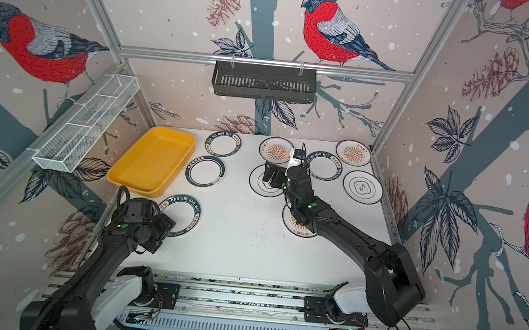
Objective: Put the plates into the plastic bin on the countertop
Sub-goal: 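Pinch the plate rim with left gripper while right gripper hovers, then lift the plate with the left gripper and carry it into the yellow bin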
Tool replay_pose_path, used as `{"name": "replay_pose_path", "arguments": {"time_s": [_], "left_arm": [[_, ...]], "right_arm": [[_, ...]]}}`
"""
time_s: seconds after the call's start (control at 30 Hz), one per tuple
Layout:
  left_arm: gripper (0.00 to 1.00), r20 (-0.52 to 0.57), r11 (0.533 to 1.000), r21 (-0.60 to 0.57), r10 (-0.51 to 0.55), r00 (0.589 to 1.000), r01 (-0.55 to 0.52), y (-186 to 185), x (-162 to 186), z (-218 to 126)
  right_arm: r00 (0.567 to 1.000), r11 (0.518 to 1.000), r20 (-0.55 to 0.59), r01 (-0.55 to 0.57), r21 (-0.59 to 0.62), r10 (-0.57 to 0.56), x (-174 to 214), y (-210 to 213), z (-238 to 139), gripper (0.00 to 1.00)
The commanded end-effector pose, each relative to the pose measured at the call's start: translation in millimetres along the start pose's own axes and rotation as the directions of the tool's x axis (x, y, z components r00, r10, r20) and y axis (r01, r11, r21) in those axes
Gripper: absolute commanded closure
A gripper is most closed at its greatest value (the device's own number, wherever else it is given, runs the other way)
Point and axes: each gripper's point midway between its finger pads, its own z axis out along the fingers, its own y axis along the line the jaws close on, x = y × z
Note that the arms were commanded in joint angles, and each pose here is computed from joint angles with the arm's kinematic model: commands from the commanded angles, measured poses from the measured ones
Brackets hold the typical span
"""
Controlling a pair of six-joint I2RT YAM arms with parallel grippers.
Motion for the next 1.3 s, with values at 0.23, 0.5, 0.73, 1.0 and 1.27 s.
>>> {"name": "replay_pose_path", "arguments": {"time_s": [0.23, 0.5, 0.73, 1.0, 1.27], "left_arm": [[0.33, 0.026, 0.983, 0.104, -0.152, 0.988, 0.149, 2.0, 1.3, 16.0], [0.67, 0.053, 0.975, 0.112, -0.197, 0.979, 0.19, 7.9, -0.5, 16.1], [1.0, 0.064, 0.971, 0.179, -0.17, 0.983, 0.157, -6.5, -4.3, 6.8], [1.0, 0.062, 0.977, 0.196, -0.093, 0.994, 0.079, -22.8, -6.4, -11.6], [1.0, 0.073, 0.955, 0.297, -0.018, 0.997, -0.005, -69.2, -17.7, -48.6]], "right_arm": [[0.999, 0.999, 0.008, 0.05, 0.003, -0.051, -9.2, 3.8, 7.9, 0.0], [0.999, 0.999, 0.006, 0.038, 0.021, -0.038, -8.8, -1.1, 9.1, 0.01], [0.999, 0.999, -0.007, 0.037, 0.021, -0.037, -7.4, 0.3, 14.9, 0.0], [0.999, 0.999, -0.017, 0.037, 0.025, -0.036, -6.9, 1.4, 20.7, 0.01], [0.999, 0.999, -0.009, 0.038, 0.024, -0.038, -11.6, 3.4, 22.4, 0.01]]}}
